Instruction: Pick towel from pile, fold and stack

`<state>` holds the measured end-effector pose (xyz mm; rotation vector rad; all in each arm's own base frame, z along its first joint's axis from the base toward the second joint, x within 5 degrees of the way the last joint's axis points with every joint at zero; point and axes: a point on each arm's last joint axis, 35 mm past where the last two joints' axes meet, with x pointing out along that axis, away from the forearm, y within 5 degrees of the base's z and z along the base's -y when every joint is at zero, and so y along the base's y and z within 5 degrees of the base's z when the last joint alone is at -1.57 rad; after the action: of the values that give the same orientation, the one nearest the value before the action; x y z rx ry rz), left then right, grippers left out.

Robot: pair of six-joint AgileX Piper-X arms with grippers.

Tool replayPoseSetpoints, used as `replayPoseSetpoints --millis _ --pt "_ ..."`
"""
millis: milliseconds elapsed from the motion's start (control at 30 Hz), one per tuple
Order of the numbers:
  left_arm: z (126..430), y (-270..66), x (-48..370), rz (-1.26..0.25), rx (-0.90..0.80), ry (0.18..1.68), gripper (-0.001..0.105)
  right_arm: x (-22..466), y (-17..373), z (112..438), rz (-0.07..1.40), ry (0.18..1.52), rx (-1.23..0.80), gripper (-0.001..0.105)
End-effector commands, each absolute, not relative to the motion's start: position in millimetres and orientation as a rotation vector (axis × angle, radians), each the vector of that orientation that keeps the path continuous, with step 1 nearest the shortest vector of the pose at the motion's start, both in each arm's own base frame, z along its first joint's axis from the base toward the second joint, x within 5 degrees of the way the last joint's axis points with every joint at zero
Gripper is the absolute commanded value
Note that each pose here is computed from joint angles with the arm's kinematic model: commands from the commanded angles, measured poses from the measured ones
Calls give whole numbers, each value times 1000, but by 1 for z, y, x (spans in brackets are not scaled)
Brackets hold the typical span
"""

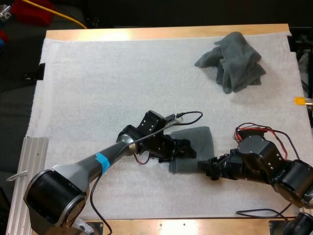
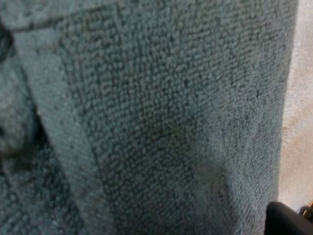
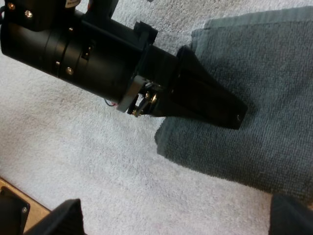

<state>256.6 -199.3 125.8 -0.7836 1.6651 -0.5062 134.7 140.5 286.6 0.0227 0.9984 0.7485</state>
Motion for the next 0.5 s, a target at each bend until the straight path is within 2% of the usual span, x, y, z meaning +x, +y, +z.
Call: replayPoseSetpoints --millis 0,67,167,267,333,367,467 --pt "125 -201 256 -511 -774 1667 69 133 140 286 766 1003 14 73" --pt "126 -201 256 -520 -775 1670 64 133 140 286 766 1003 14 73" --pt "126 -201 256 -532 -778 1676 46 133 140 286 766 1003 14 73" --pt "126 -202 255 -564 -777 1683 22 133 140 286 766 1003 14 73" --pt "131 -203 254 -650 -767 1684 6 133 140 286 766 1003 14 73" --pt "134 -203 253 -693 -762 1679 1 133 140 286 766 1003 14 73" --pt "149 -203 252 -762 -744 1631 0 133 140 286 766 1003 14 73"
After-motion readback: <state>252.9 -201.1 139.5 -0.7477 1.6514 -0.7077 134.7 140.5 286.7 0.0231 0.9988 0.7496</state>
